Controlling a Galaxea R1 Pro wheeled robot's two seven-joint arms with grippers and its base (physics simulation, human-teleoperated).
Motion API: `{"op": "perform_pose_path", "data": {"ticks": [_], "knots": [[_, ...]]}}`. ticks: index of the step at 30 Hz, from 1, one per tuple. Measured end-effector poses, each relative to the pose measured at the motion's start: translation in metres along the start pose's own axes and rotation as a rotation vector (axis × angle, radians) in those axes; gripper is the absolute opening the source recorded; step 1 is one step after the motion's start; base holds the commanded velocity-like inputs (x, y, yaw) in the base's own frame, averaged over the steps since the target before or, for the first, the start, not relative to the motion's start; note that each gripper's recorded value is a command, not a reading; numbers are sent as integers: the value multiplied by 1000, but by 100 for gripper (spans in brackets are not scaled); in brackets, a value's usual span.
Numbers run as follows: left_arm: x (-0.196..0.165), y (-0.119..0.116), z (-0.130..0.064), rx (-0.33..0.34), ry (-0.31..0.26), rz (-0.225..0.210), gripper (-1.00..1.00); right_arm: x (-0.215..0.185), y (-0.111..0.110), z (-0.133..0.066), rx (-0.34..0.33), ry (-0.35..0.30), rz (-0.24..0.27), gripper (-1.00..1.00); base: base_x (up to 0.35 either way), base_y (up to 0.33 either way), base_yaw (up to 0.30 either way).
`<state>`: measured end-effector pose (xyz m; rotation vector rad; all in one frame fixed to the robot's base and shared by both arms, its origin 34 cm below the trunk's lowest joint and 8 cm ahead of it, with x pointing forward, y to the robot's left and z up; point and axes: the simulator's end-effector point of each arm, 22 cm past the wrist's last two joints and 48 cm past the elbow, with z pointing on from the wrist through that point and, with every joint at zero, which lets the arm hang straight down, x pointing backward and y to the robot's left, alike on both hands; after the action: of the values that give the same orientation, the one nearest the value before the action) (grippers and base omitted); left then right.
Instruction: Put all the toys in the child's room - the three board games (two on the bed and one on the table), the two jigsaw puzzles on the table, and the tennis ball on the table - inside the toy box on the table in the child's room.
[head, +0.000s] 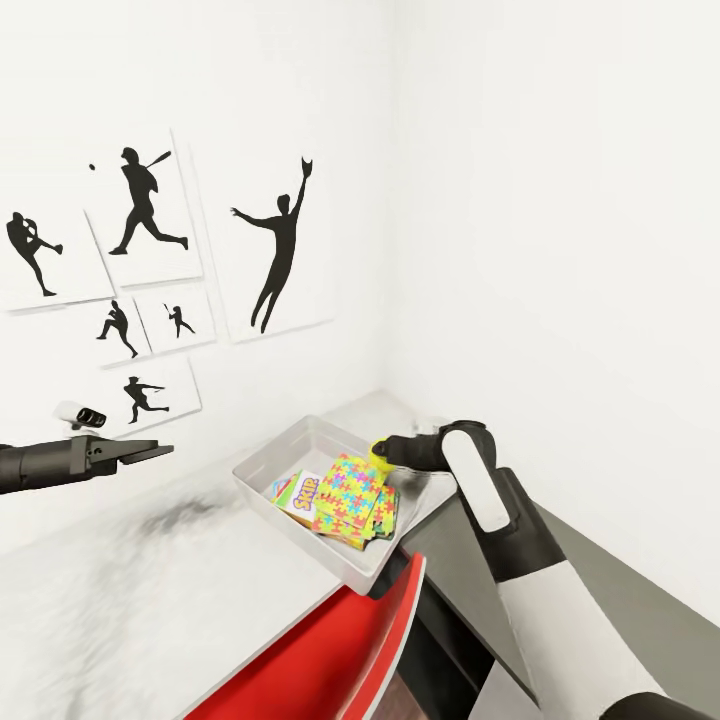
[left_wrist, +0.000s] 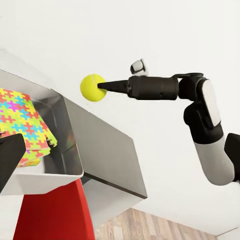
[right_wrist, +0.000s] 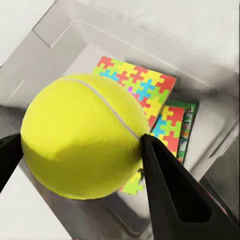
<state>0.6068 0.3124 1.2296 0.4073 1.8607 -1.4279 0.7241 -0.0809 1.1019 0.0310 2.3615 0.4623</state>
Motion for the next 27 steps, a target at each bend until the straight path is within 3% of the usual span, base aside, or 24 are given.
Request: {"op": "perform_pose_path", "data": {"ticks": [6, 10, 19, 27], "knots": [[0, 0, 0, -1, 0, 0, 100, -16, -13, 1, 53, -3, -4, -100, 0, 0, 0], [0, 0, 0, -1, 0, 0, 100, -14, -36, 13, 140, 47, 1, -100, 0, 0, 0], [0, 0, 0, -2, 1, 0, 100, -15, -67, 32, 244, 142, 18, -100, 0, 0, 0], [0, 1, -1, -3, -1, 0, 100, -14, -73, 38, 260, 159, 33, -100, 0, 0, 0]]}}
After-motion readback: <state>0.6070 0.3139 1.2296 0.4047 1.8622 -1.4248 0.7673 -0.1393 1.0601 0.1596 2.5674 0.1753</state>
